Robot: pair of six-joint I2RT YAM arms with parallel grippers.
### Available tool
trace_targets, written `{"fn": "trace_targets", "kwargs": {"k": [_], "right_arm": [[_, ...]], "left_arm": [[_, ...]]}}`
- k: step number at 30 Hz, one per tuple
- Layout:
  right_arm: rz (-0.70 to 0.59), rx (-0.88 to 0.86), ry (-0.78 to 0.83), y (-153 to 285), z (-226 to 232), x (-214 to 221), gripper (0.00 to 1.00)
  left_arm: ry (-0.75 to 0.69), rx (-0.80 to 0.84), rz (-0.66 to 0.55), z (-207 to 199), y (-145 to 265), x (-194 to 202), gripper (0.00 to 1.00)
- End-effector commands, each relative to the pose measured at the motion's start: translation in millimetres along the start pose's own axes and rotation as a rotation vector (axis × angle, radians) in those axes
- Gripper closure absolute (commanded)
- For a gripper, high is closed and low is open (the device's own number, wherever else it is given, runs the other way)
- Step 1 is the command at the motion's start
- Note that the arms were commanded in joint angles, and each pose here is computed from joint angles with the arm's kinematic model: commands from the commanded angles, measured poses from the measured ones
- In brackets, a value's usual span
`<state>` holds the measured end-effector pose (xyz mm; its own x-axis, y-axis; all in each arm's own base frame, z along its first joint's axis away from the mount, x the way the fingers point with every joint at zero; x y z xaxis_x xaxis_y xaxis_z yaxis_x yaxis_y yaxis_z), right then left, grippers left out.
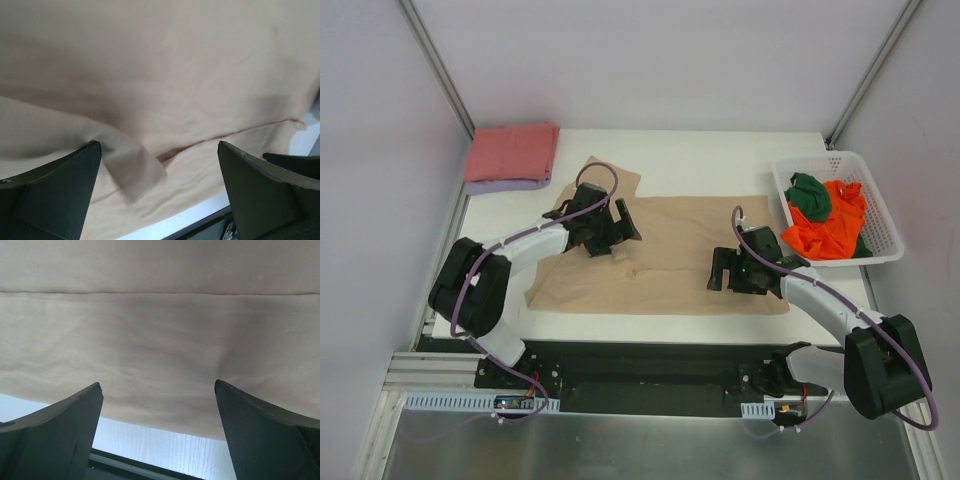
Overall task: Fold and stack the t-shirts
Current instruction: Fold the flattened tshirt in 1/3 of the way
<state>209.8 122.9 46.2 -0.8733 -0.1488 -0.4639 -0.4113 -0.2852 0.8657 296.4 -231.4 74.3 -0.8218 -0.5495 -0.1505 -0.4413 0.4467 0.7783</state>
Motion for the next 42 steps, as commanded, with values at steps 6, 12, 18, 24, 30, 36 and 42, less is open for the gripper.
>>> {"fn": "trace_targets", "kwargs": {"k": [6, 12, 18, 24, 30, 36, 42], "right_arm": [[-0.054, 0.059, 0.013, 16, -9, -6, 0.04], [-0.108, 0.074, -0.008, 27, -11, -10, 0.04], [-0.129, 0.141, -0.051, 29, -20, -24, 0.04], [-0.091, 0.044, -0.127, 7, 0, -33, 0.04], [-0.005, 0.066, -0.15, -11, 3, -15, 0.04], [0.04, 0.036, -0.137, -9, 10, 10, 0.04], [0.076, 0.024, -0.122, 0, 18, 35, 0.04]], "left_arm": [[-0.349, 0.126, -0.156, -106, 5, -74, 0.01], [-0.361, 0.121, -0.154, -87, 34, -58, 0.01], [-0.287, -0.045, -0.221, -2, 44, -41, 0.01], [-0.181, -0.113, -0.23, 48, 45, -26, 0.01], [-0.096, -0.204, -0.199, 97, 37, -11, 0.01], [-0.028, -0.267, -0.197, 151, 48, 15, 0.01], [0.045, -0.363, -0.188, 190, 65, 36, 0.01]]}}
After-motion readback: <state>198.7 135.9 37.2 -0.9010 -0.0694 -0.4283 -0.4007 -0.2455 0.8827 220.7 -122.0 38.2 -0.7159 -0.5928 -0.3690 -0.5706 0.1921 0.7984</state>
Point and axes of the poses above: each gripper's point midway between its finger pads, its own y axis back along the fingers, its own z axis along the line the jaws close on, x = y × z, the point moved 1 cm from there along y, back along the fingers, and after that the axes turned 12 degrees about y, right-handed, at the moved point
